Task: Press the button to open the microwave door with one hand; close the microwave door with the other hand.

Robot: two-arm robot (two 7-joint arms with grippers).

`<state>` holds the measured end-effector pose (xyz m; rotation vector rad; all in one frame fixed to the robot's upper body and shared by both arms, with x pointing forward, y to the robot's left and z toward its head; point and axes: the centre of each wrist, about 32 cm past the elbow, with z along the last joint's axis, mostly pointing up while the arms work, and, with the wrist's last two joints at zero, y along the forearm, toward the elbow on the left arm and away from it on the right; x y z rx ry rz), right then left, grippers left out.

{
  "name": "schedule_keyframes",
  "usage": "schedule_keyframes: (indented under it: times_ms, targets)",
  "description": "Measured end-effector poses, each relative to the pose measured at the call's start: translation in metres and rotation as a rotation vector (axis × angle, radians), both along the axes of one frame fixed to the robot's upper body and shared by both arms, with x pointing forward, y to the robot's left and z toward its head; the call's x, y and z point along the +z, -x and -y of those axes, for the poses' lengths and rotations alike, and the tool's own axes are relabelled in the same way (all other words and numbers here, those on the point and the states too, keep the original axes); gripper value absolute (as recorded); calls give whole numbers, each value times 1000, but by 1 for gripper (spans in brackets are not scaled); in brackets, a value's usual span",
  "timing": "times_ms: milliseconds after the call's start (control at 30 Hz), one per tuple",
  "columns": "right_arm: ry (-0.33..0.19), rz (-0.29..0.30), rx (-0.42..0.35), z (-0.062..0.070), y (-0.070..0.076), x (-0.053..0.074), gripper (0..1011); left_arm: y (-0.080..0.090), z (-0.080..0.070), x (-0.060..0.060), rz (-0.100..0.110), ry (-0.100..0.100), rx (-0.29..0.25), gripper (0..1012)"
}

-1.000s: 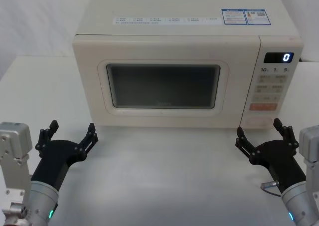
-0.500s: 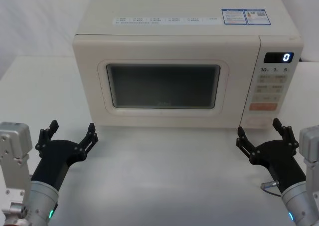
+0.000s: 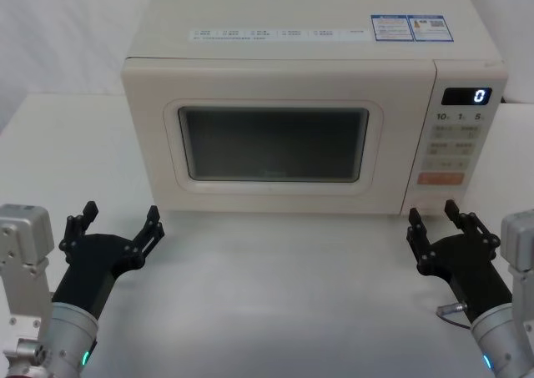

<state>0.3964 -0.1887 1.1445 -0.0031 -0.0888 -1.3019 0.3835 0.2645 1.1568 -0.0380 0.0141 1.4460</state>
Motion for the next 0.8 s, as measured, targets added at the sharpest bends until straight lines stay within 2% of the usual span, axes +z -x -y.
schedule_keyframes:
  times_ms: [100,267,300,333,400,500,567,600,800]
  targets:
    - [0,0,0,0,0,0,449,0,0,0,0,0,0,1001]
    - [0,0,0,0,0,0,303,0,0,0,0,0,0,1001]
    - [0,0,0,0,0,0,303,0,0,0,0,0,0,1001]
    - [0,0,0,0,0,0,221,0,0,0,0,0,0,1001]
    - [0,0,0,0,0,0,190,0,0,0,0,0,0,1001]
    - [0,0,0,0,0,0,71,0,0,0,0,0,0,1001]
    - [0,0,0,0,0,0,58,0,0,0,0,0,0,1001]
    - [0,0,0,0,0,0,5,0,0,0,0,0,0,1001]
    - [0,0,0,0,0,0,0,0,0,0,0,0,0,1001]
